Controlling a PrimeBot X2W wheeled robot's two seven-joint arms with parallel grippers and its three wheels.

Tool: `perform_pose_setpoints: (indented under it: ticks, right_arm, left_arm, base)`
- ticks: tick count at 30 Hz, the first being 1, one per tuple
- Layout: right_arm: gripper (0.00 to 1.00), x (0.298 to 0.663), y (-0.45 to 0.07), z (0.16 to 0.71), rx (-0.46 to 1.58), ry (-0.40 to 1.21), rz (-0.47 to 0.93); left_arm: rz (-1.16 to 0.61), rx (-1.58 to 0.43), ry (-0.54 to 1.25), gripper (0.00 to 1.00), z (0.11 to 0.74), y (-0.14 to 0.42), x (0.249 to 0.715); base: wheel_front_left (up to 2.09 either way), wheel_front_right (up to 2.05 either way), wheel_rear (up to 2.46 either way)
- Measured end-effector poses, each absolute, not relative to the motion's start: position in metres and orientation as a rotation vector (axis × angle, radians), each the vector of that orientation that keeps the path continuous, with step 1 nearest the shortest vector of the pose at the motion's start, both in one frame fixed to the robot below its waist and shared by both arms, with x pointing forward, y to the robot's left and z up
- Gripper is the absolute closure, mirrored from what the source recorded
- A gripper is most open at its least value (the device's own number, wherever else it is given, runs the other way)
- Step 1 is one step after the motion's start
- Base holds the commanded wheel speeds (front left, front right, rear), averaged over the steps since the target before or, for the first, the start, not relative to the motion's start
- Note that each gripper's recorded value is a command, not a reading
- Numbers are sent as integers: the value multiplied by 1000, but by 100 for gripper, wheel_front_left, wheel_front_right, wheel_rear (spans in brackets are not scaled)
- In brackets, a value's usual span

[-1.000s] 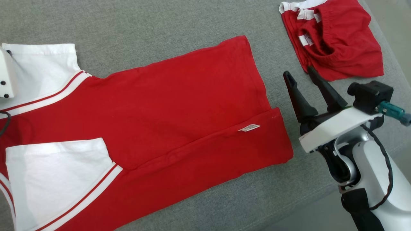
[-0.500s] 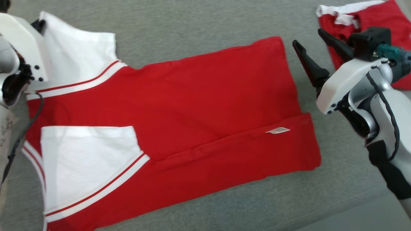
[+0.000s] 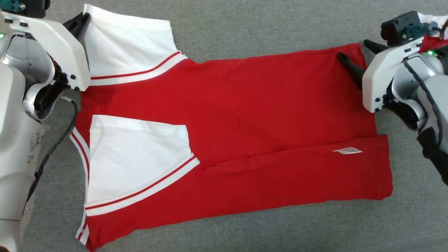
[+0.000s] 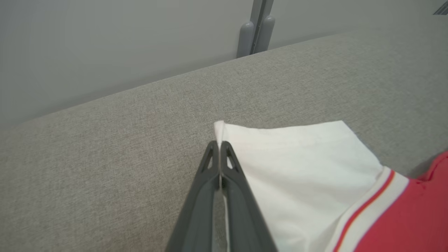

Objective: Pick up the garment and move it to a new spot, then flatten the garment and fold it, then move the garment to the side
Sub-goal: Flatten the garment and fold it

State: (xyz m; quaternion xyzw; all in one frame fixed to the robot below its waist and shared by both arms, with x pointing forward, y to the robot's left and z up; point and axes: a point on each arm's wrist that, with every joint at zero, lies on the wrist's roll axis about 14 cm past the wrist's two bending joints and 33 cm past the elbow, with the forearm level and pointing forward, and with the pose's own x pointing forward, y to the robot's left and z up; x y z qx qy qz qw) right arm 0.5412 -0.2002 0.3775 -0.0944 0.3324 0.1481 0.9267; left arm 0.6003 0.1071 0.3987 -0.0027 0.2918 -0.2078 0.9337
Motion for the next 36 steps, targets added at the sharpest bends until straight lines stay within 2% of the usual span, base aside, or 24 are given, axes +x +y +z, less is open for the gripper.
perform_pose_setpoints:
  ticks: [3, 6, 7, 10, 11, 12, 13, 21, 36]
  right_arm:
    - [1, 542, -200, 373, -211, 732, 316]
    - [34, 541, -199, 371, -218, 775, 327]
    - [50, 539, -199, 370, -219, 791, 331]
    - [65, 538, -198, 369, -214, 816, 340]
    - [76, 537, -199, 369, -210, 820, 340]
    - [96, 537, -199, 370, -207, 818, 339]
    - [100, 538, -200, 371, -205, 813, 337]
    - [100, 540, -203, 391, -184, 689, 332]
    - [100, 492, -211, 436, -105, 419, 360]
  left_arm:
    - [-423, -9, 593, 100, 398, 109, 599]
    - [-422, -10, 592, 100, 398, 109, 598]
    - [-422, -11, 590, 100, 398, 109, 598]
    - [-423, -10, 587, 100, 398, 109, 597]
    - [-424, -11, 584, 100, 398, 109, 597]
    - [-425, -13, 580, 100, 398, 108, 598]
    - [-426, -16, 574, 100, 399, 108, 598]
    - [-442, -64, 449, 100, 427, 102, 596]
    - [-443, -184, 275, 100, 467, 107, 489]
  base:
    - [0, 0, 0]
    - [0, 0, 0]
    - [0, 0, 0]
    - [0, 0, 0]
    - [0, 0, 0]
    - [0, 0, 0]
    - [0, 0, 0]
    - [0, 0, 0]
    - [0, 0, 0]
